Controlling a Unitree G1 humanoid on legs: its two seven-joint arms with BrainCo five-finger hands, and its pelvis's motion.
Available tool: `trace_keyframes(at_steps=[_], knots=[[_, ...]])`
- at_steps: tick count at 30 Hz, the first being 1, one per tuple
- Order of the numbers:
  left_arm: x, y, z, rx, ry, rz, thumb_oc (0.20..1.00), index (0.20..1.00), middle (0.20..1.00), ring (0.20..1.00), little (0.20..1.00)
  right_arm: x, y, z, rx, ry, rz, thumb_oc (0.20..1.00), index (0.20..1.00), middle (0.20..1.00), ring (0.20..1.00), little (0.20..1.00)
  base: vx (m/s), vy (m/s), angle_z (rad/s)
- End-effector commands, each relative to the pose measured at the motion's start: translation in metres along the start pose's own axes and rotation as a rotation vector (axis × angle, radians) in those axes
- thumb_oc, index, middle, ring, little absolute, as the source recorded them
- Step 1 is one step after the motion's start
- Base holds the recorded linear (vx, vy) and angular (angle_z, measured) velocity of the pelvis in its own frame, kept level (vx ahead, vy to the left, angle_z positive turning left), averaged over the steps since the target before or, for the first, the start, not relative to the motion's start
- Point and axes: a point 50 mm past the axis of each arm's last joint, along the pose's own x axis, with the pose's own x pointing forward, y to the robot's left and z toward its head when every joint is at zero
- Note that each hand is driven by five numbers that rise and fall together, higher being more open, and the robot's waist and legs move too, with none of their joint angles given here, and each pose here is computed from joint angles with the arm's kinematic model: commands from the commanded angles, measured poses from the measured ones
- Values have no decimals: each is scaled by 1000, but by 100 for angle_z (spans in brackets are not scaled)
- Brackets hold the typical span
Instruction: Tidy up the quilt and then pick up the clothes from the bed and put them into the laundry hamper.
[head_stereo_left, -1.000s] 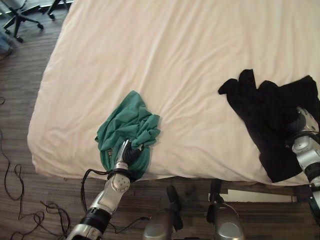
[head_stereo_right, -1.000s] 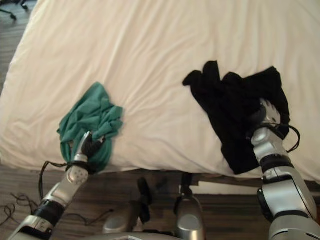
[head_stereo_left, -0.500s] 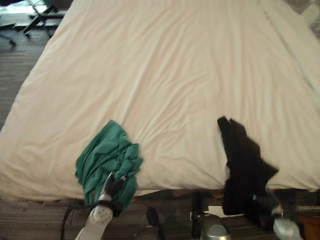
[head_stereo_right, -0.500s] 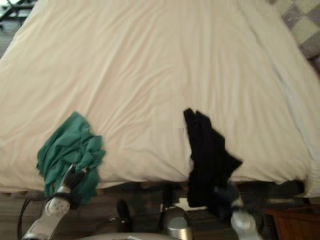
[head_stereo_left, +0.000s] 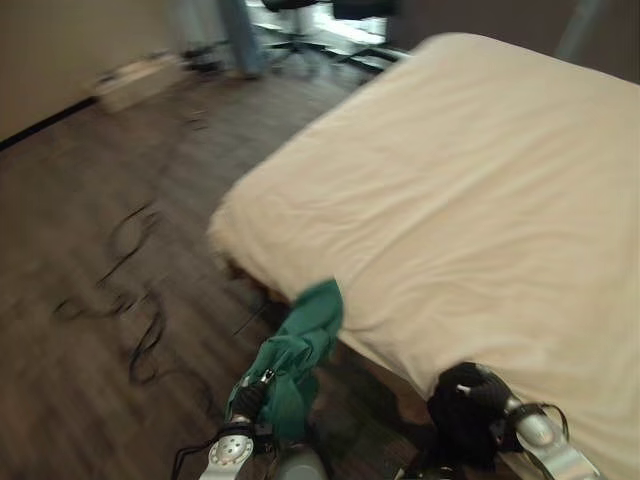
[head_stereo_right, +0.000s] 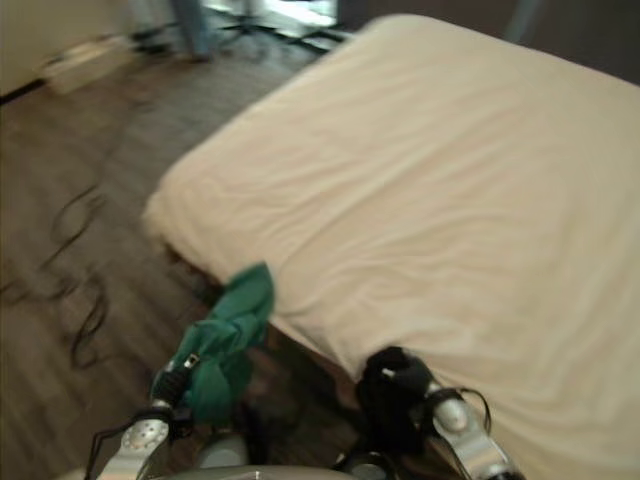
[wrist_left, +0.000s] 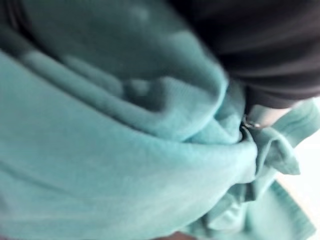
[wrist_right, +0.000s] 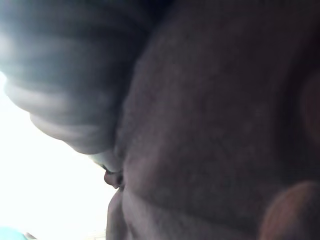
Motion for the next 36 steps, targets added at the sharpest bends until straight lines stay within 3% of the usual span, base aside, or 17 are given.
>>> trace_keyframes(at_steps=[1, 4, 7, 15, 16, 21, 28, 36], knots=[[3, 32, 29, 100, -115, 97, 200, 200, 200, 200, 200, 27, -18, 74, 72, -277, -151, 200, 200, 200, 200, 200, 113, 266, 144], [3, 34, 30, 128, -118, 116, 200, 200, 200, 200, 200, 28, -15, 71, 151, -258, -185, 200, 200, 200, 200, 200, 183, 423, 164], [19, 12, 51, 166, -183, 98, 200, 200, 200, 200, 200, 25, -15, 52, 310, -196, -273, 200, 200, 200, 200, 200, 225, 197, 231], [33, -5, 56, 215, -172, 67, 200, 200, 200, 200, 200, 21, -17, 24, 332, -91, -336, 200, 200, 200, 200, 200, 121, -18, 169], [20, -41, -49, 302, 360, -81, 200, 200, 200, 200, 200, 12, 27, -73, 174, 468, -143, 200, 200, 200, 200, 200, 53, -82, 47], [35, -36, -11, 186, 198, -38, 200, 200, 200, 200, 200, 28, 16, -41, 165, 319, -169, 200, 200, 200, 200, 200, -26, -61, -24], [40, -35, 10, 225, 102, -45, 200, 200, 200, 200, 200, 23, -9, -29, 98, 213, -208, 200, 200, 200, 200, 200, 111, -235, -3], [40, -38, 16, 275, 66, -51, 200, 200, 200, 200, 200, 32, -12, -5, 38, 123, -206, 200, 200, 200, 200, 200, 405, 14, 0]])
